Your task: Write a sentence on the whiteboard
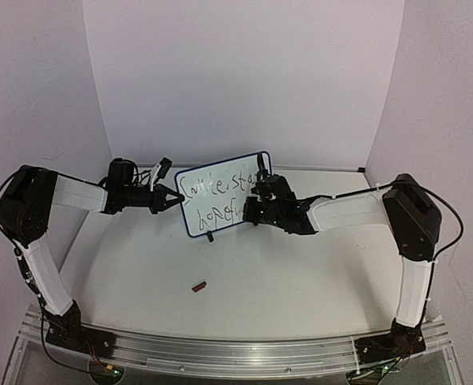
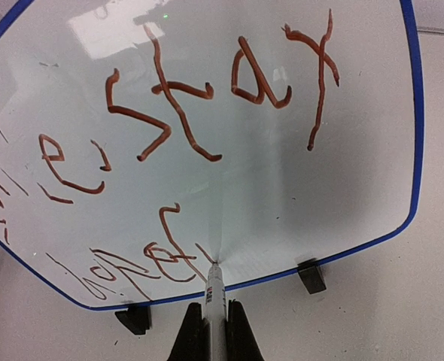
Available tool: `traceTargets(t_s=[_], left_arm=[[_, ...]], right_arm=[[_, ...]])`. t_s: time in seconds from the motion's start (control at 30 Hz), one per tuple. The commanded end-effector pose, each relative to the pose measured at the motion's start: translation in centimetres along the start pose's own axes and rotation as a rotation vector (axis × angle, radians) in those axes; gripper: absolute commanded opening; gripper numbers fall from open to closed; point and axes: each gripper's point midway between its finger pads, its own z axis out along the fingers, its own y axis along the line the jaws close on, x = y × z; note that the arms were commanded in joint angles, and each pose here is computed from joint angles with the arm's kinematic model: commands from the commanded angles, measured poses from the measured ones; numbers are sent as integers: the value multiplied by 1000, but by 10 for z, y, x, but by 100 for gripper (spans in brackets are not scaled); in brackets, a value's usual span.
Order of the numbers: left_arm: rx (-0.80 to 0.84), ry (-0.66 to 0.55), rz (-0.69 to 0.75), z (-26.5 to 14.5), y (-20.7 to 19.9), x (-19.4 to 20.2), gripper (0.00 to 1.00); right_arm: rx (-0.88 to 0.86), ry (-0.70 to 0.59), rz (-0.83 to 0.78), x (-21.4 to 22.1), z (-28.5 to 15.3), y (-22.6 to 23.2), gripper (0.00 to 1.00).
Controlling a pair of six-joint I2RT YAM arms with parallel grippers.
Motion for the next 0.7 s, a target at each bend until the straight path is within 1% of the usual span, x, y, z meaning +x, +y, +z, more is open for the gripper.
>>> traceTargets(t_s=[0.0,0.17,0.4,0.67], left_arm=[[-93,56,20,-2,15,17,0],[-94,56,20,-2,15,17,0],[-92,56,20,-1,15,17,0],[-92,57,18,-1,16,18,0]], right_arm=[[17,-16,10,-7,3,-1,0],[31,-37,8,-14,-1,-2,0],[26,-86,-9,-35,-10,5,0],[9,-115,-19,-49,-16,13,0]])
